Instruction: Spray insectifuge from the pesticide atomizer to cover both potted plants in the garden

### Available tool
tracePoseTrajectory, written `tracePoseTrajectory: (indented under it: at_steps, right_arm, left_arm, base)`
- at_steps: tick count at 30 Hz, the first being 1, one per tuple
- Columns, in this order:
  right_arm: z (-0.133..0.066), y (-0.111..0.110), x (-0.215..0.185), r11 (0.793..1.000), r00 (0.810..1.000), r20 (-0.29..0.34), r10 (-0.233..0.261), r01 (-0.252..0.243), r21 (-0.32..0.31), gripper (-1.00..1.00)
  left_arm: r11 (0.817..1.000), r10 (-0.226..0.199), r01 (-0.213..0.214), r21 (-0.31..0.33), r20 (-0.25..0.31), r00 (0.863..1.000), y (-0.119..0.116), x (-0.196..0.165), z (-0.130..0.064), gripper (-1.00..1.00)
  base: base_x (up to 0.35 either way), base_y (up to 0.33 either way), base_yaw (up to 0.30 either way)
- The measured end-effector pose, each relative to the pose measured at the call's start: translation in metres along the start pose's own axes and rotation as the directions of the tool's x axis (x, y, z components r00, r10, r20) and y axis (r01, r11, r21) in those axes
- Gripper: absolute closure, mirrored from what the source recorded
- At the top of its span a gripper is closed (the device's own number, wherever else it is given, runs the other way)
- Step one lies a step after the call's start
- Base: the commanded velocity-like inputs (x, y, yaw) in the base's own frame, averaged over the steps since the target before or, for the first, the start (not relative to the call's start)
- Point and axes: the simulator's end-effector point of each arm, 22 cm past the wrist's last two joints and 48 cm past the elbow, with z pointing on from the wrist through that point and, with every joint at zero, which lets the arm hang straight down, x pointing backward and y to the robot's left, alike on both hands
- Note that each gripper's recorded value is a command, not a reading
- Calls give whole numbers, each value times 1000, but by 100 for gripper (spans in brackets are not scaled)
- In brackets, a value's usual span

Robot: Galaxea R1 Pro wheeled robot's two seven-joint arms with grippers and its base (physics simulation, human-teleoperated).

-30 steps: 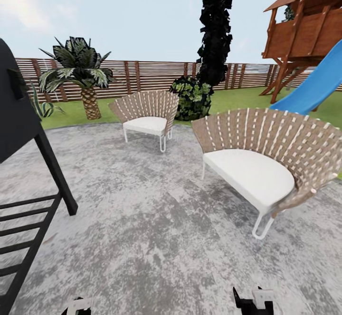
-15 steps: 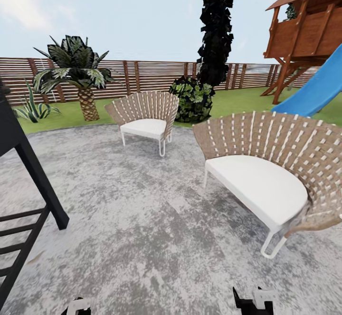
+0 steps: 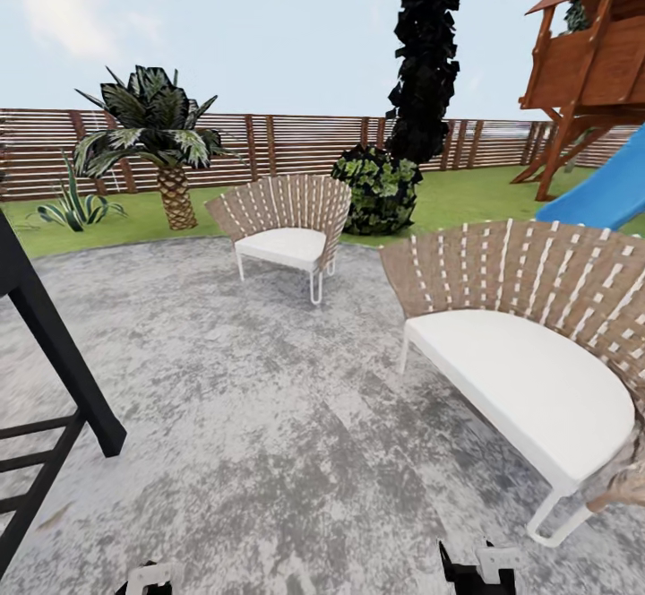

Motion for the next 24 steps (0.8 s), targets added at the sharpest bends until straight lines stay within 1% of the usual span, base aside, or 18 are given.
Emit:
tracePoseTrajectory:
  at_steps: [10, 24]
  right_arm:
    - [0, 0, 0, 1000, 1000, 0, 0, 0, 0, -100]
    - [0, 0, 0, 1000, 1000, 0, 0, 0, 0, -100]
  left_arm:
    - [1000, -1, 1, 0, 0, 1000, 0, 0, 0, 100]
    - [1000, -1, 1, 0, 0, 1000, 0, 0, 0, 100]
  base:
    - [339, -13, 275]
    - [339, -102, 277]
